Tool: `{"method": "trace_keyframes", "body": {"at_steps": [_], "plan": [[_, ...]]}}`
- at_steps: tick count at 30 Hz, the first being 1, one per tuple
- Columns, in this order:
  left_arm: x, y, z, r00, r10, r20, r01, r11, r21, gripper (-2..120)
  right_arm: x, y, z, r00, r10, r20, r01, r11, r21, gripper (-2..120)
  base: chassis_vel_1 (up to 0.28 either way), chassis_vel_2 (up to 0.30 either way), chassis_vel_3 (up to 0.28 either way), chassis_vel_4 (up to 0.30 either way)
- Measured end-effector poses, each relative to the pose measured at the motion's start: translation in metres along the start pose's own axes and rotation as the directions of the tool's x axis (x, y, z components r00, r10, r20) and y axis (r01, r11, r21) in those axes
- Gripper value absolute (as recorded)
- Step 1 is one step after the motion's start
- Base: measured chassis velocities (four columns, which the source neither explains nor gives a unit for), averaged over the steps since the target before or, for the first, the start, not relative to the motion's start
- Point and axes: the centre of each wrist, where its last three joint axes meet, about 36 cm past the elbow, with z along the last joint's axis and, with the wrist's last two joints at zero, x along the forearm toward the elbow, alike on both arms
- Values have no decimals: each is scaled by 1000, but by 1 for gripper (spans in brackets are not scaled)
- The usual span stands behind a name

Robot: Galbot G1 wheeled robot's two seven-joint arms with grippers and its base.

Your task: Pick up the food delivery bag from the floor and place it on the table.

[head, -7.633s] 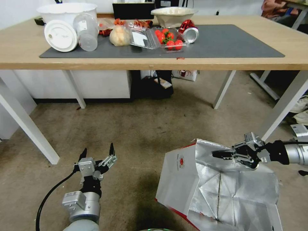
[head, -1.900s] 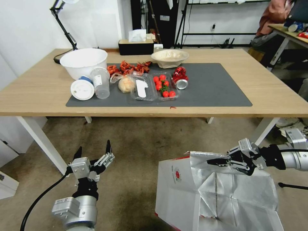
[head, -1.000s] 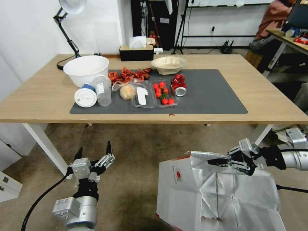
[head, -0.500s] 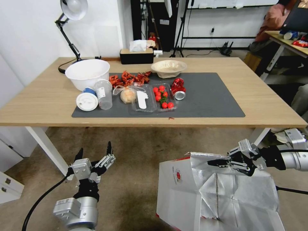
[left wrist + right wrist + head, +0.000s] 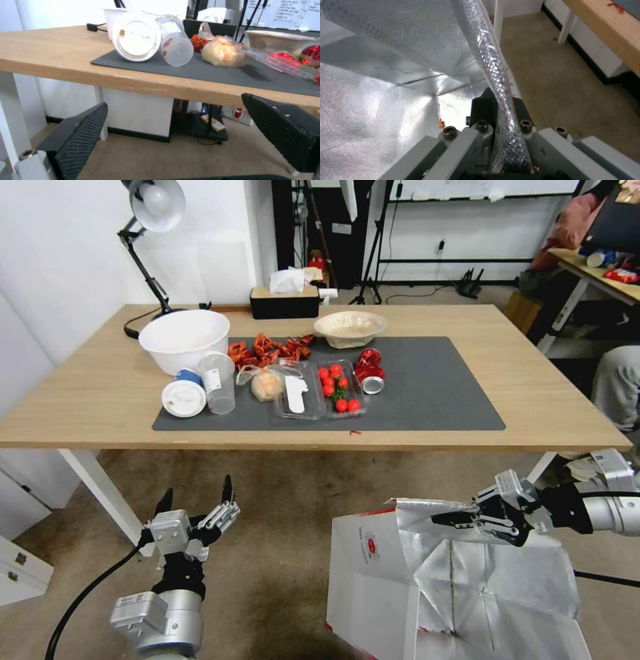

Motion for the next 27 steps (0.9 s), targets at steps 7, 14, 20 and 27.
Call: {"method": "trace_keyframes", "body": {"at_steps": [7, 14, 20, 27], "plan": [[0, 0, 0, 1000, 1, -1, -1, 1000, -2, 100, -1, 1, 1, 1000, -1, -2, 1, 1000, 0, 0, 0, 0, 0, 0], [-1, 0, 0, 1000, 1, 1, -1, 1000, -1, 100, -1, 1, 2, 1000, -1, -1, 1, 1000, 0, 0, 0, 0, 0, 0], [-2, 0, 0, 1000, 1, 2, -1, 1000, 0, 100, -1, 0, 1, 1000, -2, -2, 2, 1000, 0, 0, 0, 0, 0, 0], [-2, 0, 0, 1000, 0, 2, 0, 1000, 1, 100, -1, 0, 0, 1000, -3, -4, 3, 1000, 1, 0, 0, 0, 0, 0]]}}
